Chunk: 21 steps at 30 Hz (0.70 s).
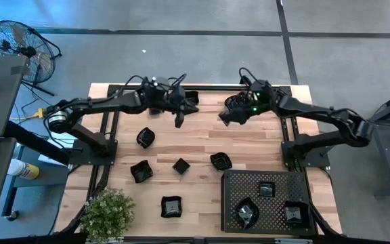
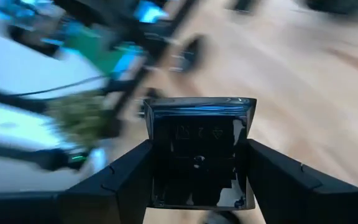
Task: Pick & Place Mini shaped plates
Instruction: Stack the black square plate on top of the black square plate on the shelf
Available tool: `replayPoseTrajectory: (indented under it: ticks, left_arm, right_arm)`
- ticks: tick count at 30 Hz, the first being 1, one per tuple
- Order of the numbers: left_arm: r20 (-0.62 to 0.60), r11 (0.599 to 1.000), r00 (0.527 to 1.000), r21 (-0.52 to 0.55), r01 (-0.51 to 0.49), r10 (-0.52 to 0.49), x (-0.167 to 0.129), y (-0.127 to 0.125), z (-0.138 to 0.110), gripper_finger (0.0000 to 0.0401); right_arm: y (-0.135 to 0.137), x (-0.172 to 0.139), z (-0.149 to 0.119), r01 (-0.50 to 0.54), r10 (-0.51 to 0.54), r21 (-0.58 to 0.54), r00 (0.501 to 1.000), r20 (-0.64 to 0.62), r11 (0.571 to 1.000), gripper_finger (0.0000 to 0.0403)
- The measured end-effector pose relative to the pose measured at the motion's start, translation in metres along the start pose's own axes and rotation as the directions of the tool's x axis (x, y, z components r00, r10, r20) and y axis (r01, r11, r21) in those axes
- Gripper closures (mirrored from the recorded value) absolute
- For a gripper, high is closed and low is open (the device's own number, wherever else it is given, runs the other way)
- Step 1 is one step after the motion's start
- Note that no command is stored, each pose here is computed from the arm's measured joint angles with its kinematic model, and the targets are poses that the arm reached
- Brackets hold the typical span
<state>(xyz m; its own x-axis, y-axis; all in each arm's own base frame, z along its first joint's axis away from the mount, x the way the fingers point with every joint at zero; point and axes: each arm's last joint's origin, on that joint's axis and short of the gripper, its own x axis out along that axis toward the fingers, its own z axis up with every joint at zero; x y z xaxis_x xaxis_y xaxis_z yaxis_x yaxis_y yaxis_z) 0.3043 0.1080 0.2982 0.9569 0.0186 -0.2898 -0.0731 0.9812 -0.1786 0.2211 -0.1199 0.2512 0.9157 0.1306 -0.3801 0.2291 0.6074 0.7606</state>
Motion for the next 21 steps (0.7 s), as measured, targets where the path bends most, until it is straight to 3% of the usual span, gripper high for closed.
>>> replayPoseTrajectory:
  ticks: [4,8,14,21]
  left_arm:
    - [0.028,0.989,0.999,0.148,-0.02,0.016,0.005,-0.019,0.007,0.0396]
    - [0.072,0.971,0.996,0.231,-0.061,0.045,0.008,-0.034,0.011,0.0396]
    - [0.148,0.965,0.988,0.252,-0.068,0.031,0.009,-0.045,0.018,0.0381]
    - [0.184,0.983,0.983,0.176,-0.054,0.021,0.009,-0.047,0.021,0.0297]
  right_arm:
    - [0.021,0.004,0.006,-0.178,0.179,-0.046,0.983,0.033,0.983,0.0172]
    - [0.032,0.006,0.008,-0.257,0.26,-0.062,0.964,0.053,0.964,0.0172]
    - [0.042,0.008,0.007,-0.322,0.326,-0.07,0.944,0.048,0.944,0.0172]
    - [0.044,0.008,0.008,-0.341,0.344,-0.062,0.938,0.048,0.938,0.0172]
